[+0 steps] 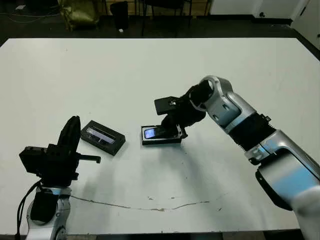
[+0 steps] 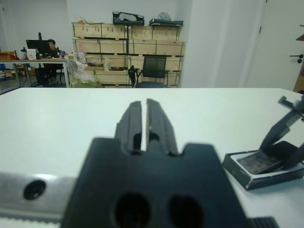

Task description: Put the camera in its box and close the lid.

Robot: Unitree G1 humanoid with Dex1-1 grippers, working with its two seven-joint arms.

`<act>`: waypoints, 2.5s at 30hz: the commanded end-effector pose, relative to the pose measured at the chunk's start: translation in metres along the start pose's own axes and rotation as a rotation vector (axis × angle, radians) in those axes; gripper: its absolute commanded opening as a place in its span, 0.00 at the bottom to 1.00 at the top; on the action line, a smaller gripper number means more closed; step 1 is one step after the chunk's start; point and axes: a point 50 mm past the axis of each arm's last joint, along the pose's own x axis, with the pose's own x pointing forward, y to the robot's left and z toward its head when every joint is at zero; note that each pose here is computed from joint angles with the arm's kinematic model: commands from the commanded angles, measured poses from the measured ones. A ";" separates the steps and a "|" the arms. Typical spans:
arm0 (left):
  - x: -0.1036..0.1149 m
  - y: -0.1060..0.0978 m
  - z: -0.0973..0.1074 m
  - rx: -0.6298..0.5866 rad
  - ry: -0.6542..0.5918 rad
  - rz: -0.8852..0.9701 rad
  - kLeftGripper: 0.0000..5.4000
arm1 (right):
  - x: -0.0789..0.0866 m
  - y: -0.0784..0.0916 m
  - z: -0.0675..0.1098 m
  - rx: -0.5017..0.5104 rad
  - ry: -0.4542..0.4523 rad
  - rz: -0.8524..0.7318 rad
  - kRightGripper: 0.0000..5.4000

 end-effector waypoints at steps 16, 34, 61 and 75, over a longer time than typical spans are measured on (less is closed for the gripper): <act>-0.003 0.001 -0.006 0.000 0.039 0.002 0.00 | 0.003 0.002 -0.009 0.086 -0.039 0.071 1.00; -0.003 0.002 -0.005 0.012 0.035 0.001 0.00 | -0.070 -0.002 -0.003 0.239 -0.477 -0.263 1.00; 0.023 0.043 0.037 0.237 -0.018 -0.137 0.00 | -0.017 0.117 -0.090 0.966 -0.754 -1.332 0.13; 0.083 0.060 0.092 0.782 0.271 -0.860 0.00 | -0.015 0.128 -0.095 1.011 -0.702 -1.350 0.00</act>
